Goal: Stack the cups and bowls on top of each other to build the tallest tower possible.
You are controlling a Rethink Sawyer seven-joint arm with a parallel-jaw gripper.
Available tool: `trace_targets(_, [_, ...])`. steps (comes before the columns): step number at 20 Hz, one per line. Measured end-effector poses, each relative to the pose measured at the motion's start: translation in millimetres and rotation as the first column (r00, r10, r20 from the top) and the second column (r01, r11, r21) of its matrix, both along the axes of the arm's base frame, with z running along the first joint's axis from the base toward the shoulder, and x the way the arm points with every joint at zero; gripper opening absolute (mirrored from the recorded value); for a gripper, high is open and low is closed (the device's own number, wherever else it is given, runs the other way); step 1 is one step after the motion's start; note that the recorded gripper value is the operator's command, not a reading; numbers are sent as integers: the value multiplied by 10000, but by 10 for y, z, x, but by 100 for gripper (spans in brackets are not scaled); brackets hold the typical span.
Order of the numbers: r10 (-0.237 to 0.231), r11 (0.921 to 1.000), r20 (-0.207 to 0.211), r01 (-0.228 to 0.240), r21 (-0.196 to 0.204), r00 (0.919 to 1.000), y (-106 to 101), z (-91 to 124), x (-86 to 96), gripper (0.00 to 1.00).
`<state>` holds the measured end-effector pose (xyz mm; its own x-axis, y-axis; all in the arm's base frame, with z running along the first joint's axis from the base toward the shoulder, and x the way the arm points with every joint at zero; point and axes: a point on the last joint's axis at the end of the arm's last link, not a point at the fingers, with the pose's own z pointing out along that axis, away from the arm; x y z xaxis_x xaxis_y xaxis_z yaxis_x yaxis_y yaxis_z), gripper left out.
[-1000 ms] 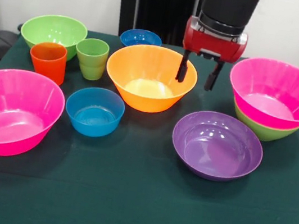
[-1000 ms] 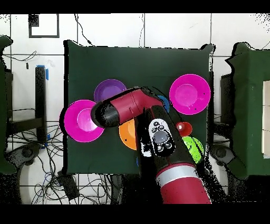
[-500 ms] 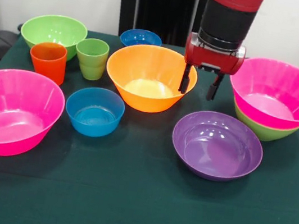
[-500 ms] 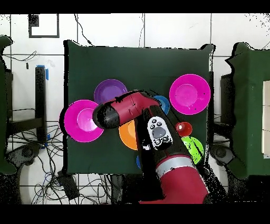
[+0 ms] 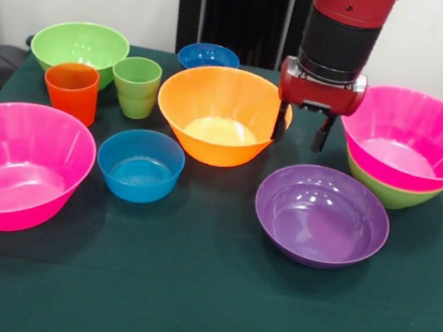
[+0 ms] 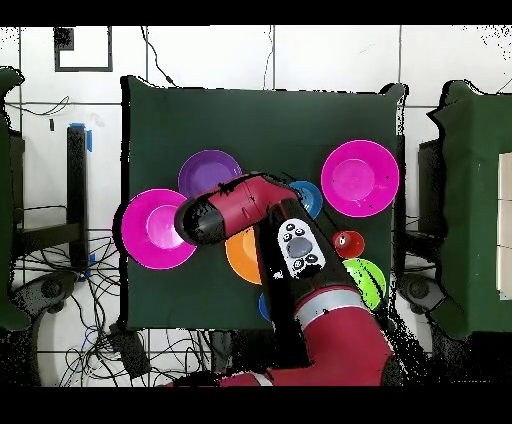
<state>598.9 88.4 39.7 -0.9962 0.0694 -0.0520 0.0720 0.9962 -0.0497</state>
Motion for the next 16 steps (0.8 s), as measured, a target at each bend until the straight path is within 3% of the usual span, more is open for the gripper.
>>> trace_targets(9, [-38,10000,-9,38,87,10000,-9,-4,5,100])
trace_targets(16, [124,9988,278,-137,460,9995,51,-218,-37,100])
